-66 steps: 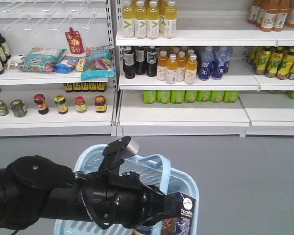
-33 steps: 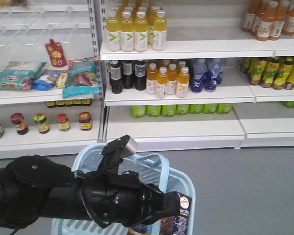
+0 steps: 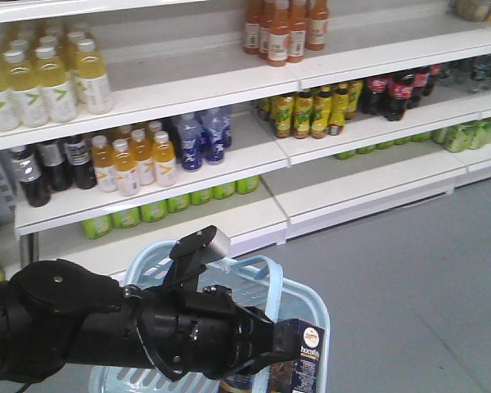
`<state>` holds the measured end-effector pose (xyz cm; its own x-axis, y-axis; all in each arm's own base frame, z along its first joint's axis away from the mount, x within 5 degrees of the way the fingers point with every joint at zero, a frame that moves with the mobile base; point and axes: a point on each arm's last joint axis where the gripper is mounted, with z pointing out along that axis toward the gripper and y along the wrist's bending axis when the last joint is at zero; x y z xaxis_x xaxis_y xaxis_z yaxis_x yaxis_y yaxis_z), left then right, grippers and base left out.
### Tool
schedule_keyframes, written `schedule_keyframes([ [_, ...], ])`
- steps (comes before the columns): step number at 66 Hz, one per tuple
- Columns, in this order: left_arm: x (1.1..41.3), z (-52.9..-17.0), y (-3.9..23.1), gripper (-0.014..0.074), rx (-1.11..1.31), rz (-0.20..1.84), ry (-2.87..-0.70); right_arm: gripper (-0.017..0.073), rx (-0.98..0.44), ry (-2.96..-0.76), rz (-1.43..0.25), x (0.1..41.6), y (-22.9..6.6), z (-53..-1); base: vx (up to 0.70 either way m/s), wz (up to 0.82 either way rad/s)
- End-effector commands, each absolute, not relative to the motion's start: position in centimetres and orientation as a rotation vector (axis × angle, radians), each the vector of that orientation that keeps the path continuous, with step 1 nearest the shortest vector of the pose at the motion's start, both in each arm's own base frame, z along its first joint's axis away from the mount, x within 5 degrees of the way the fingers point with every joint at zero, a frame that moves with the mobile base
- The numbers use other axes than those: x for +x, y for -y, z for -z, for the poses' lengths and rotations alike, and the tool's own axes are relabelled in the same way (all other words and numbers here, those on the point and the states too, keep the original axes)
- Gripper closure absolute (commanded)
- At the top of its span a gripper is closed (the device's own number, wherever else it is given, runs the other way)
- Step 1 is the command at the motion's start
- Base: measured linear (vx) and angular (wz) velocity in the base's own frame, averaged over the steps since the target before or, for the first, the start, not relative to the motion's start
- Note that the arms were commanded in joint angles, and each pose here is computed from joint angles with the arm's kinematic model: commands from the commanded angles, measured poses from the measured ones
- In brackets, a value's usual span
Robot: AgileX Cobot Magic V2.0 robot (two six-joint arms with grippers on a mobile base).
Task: Left arm holds basket, right arm returns cookies
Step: 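Turn and drive past the potted plant holding the basket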
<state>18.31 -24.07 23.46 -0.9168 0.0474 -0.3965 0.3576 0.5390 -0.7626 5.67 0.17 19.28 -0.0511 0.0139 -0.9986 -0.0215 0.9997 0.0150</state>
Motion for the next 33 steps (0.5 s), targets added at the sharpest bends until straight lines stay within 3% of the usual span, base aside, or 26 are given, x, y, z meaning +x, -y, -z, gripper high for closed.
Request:
schedule_keyframes([
  [1,18.00,-25.87,24.19,0.0600,0.351,1.411,-2.363,0.0568,-0.002,-1.536,-0.013,5.59,-0.07,-20.08,0.21,-0.68],
  [33,18.00,-25.87,24.19,0.0600,0.351,1.411,-2.363,0.0568,-0.002,-1.536,-0.013,5.59,-0.07,-20.08,0.21,-0.58],
])
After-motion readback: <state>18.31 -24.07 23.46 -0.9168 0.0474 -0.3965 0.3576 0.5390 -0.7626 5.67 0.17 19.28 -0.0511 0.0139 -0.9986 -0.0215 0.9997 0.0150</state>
